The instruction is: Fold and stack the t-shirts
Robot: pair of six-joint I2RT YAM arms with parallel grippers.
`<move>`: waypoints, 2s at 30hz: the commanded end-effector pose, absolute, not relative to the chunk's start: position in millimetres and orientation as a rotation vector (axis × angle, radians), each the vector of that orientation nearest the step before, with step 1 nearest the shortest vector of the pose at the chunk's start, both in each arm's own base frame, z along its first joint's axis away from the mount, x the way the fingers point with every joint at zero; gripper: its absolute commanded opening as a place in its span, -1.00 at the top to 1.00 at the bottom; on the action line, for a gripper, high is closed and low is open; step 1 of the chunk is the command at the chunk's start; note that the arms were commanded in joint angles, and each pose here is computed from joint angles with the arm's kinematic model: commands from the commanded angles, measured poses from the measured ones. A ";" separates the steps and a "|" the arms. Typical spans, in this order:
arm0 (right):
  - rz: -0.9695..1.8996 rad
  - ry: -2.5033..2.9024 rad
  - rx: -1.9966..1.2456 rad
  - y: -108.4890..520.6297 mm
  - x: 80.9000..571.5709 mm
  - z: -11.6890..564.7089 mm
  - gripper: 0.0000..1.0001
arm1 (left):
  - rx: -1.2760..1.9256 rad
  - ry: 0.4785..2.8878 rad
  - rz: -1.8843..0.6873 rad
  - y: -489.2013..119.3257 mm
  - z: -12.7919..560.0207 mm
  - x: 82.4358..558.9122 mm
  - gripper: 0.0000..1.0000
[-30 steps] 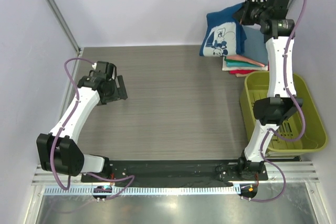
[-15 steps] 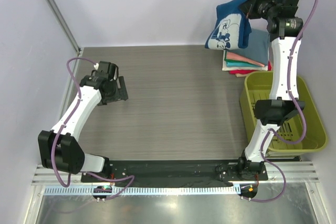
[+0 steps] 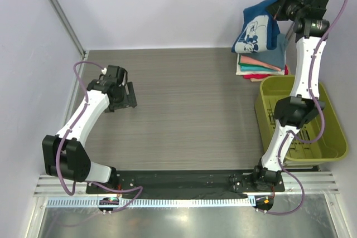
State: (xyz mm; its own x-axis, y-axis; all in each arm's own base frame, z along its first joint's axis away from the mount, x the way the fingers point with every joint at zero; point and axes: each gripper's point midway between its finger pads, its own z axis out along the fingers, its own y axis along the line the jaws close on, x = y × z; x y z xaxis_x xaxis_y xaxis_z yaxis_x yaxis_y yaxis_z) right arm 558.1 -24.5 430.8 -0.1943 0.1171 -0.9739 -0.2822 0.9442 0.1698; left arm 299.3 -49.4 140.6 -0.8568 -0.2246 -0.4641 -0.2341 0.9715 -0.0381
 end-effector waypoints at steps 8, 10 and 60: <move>0.427 1.568 -0.205 -65.8 589.7 440.2 0.98 | -0.295 2.651 0.068 -47.5 133.5 303.8 -0.74; 0.460 1.546 -0.256 -60.0 591.3 439.1 0.98 | -0.295 2.655 0.070 -47.5 132.9 303.5 -0.73; 0.506 1.687 0.714 -156.9 537.5 250.1 -0.91 | -0.238 2.638 -0.063 -69.4 145.3 299.5 -0.72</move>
